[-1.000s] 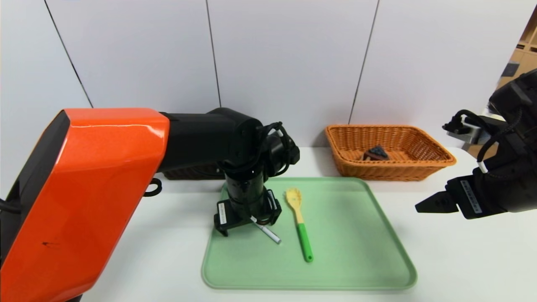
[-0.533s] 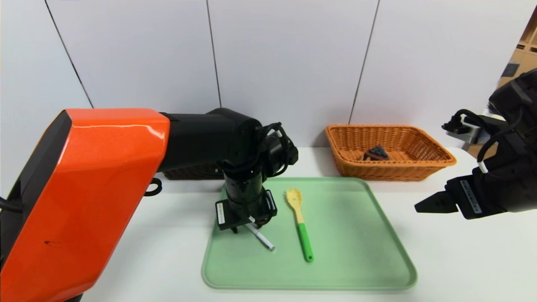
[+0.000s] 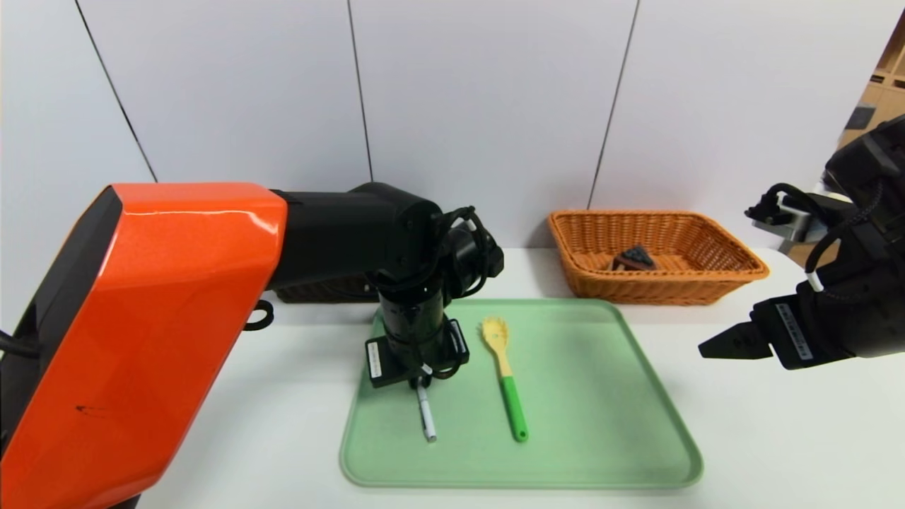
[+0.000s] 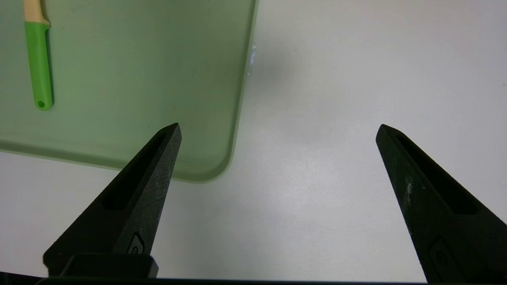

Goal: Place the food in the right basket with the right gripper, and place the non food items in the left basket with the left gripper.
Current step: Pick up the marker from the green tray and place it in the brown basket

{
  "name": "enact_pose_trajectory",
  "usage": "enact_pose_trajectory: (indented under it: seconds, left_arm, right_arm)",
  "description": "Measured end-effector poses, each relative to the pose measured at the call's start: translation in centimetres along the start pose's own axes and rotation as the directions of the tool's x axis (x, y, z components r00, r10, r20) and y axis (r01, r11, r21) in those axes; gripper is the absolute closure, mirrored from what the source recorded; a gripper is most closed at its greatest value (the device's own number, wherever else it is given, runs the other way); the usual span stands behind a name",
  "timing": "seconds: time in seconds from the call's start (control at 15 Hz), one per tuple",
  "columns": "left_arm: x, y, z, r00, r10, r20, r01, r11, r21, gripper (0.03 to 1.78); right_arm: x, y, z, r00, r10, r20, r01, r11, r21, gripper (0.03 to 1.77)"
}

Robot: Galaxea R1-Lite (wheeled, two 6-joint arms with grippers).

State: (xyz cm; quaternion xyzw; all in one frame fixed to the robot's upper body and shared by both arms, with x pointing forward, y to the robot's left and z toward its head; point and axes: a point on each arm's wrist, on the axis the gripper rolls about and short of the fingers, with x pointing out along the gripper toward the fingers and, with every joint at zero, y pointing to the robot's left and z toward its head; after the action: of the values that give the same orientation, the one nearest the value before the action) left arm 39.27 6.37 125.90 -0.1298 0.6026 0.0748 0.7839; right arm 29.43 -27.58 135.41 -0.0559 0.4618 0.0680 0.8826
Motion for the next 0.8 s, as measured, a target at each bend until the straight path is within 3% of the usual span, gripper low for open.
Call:
enact_pose_trajectory:
  seconds: [0.27,0.8]
  left_arm:
    - [-0.7,0.2,-0.5,1.0,0.006,-0.008,-0.006,1.0,0.028,1.74]
    - [-4.1,0.0,-2.0,0.998,-0.065,0.015,0.063,0.993,0.097,1.74]
  right_arm:
    - [-0.1,0.0,-0.1,1.0,0.001,0.0,-0.001,1.0,-0.001,0.1]
    - [-0.1,0.0,-0.1,1.0,0.003,0.0,-0.003,1.0,0.001,0.1]
